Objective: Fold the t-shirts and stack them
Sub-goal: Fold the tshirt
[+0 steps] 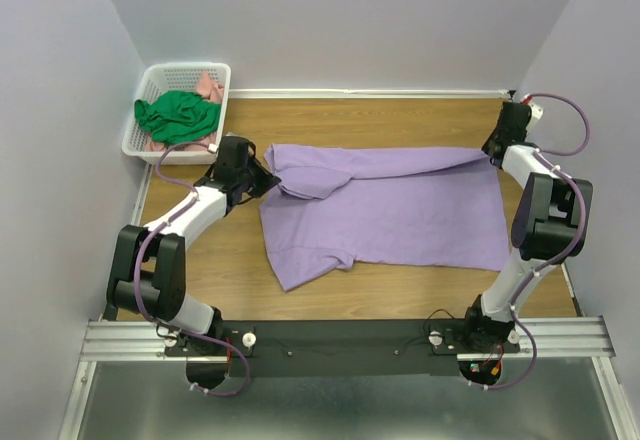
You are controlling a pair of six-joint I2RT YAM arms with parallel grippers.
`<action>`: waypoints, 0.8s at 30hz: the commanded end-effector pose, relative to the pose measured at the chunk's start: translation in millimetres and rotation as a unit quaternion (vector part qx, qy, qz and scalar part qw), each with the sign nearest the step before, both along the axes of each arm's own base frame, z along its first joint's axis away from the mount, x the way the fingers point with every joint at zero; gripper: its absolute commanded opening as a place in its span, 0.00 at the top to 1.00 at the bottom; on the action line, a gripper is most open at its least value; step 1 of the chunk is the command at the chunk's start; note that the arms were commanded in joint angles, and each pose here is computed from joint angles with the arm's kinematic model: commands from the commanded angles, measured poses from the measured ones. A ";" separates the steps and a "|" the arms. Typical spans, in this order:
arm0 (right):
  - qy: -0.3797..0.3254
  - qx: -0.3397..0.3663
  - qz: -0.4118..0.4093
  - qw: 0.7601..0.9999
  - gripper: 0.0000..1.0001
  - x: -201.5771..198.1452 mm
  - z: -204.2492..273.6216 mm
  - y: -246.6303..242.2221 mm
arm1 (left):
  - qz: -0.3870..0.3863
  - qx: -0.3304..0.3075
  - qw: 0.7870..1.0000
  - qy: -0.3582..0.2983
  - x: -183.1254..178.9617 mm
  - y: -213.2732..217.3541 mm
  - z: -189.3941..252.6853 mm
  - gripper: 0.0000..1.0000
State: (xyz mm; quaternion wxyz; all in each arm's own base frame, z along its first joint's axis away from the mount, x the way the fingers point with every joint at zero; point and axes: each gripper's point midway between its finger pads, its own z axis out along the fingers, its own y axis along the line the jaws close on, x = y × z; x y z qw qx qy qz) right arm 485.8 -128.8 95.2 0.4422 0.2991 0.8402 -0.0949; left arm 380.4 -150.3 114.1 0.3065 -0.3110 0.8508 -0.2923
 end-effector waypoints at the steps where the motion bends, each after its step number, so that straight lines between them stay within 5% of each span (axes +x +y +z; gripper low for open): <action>1: 0.035 0.005 -0.028 0.999 0.99 -15.3 -23.8 -7.9 | -0.013 -0.018 1.000 -0.008 -8.9 -9.9 3.4 0.94; 7: 0.068 0.019 -0.039 0.997 0.91 -35.9 -45.9 -5.0 | -0.016 -0.022 1.000 0.012 -35.1 -9.7 -13.2 0.70; 11: 0.076 0.035 -0.034 0.996 0.77 -45.0 -43.7 2.3 | -0.011 -0.015 1.000 0.006 -47.0 -3.2 -12.2 0.22; 13: 0.081 0.044 -0.026 0.995 0.68 -50.7 -41.0 7.5 | -0.011 -0.004 1.000 -0.001 -50.5 1.1 -6.8 0.13; 16: 0.073 0.043 -0.021 0.996 0.35 -56.6 -25.9 9.3 | -0.002 0.041 0.999 -0.027 -40.7 14.6 7.3 0.09; 19: 0.059 0.040 -0.015 0.997 0.20 -57.7 -6.6 4.0 | 0.010 0.094 0.994 -0.063 -18.7 29.9 26.1 0.09; 24: 0.031 0.066 -0.011 0.997 0.20 -46.9 10.9 -13.4 | -0.005 0.156 0.982 -0.102 24.4 34.4 48.0 0.12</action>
